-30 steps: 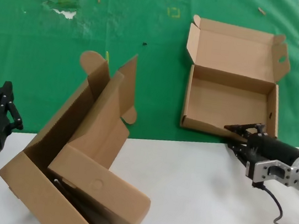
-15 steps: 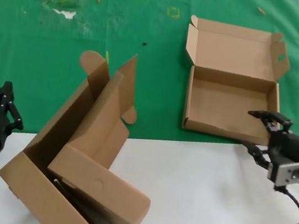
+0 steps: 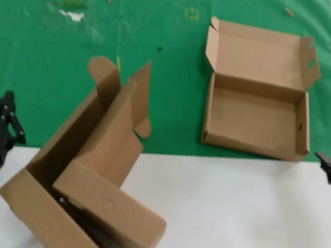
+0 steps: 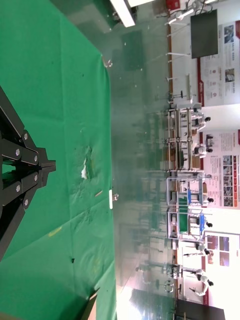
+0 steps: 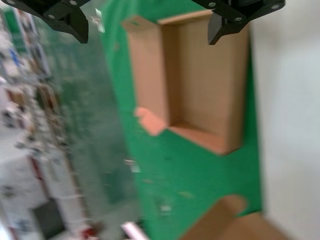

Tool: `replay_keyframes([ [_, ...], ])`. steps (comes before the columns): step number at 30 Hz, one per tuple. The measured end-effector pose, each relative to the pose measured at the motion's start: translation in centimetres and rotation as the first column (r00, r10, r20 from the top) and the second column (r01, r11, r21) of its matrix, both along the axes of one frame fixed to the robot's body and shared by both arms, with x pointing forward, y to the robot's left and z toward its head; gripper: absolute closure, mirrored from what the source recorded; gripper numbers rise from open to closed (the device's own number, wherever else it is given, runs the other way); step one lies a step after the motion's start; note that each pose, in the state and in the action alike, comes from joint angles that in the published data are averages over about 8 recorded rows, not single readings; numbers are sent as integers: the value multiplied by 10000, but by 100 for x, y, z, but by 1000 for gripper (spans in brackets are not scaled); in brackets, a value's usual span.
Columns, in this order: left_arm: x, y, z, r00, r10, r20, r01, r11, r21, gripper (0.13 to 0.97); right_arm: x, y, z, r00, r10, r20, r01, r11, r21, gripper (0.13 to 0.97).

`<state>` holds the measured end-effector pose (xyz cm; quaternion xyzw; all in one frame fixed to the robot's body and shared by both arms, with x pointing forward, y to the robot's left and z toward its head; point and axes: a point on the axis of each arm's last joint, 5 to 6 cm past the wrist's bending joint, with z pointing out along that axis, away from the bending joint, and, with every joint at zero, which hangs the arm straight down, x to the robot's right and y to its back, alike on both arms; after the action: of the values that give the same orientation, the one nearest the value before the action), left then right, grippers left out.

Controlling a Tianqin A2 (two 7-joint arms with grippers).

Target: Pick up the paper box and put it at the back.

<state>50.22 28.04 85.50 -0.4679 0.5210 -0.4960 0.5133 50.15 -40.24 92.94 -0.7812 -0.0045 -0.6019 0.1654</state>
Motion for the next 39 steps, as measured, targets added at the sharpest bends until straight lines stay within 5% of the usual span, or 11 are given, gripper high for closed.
replay_keyframes([
  [10, 0, 0, 0, 10000, -1, 1, 1, 10000, 0, 955, -482, -145, 362, 9782, -1653, 1254, 1210, 9454, 3025, 193],
  [27, 0, 0, 0, 10000, -1, 0, 1, 10000, -2, 858, -421, -12, 82, 9701, -2301, 771, 1669, 8632, 4765, 130],
  [39, 0, 0, 0, 10000, -1, 1, 1, 10000, 0, 687, -349, 151, -140, 9632, -2672, 292, 1951, 7698, 6077, 130],
])
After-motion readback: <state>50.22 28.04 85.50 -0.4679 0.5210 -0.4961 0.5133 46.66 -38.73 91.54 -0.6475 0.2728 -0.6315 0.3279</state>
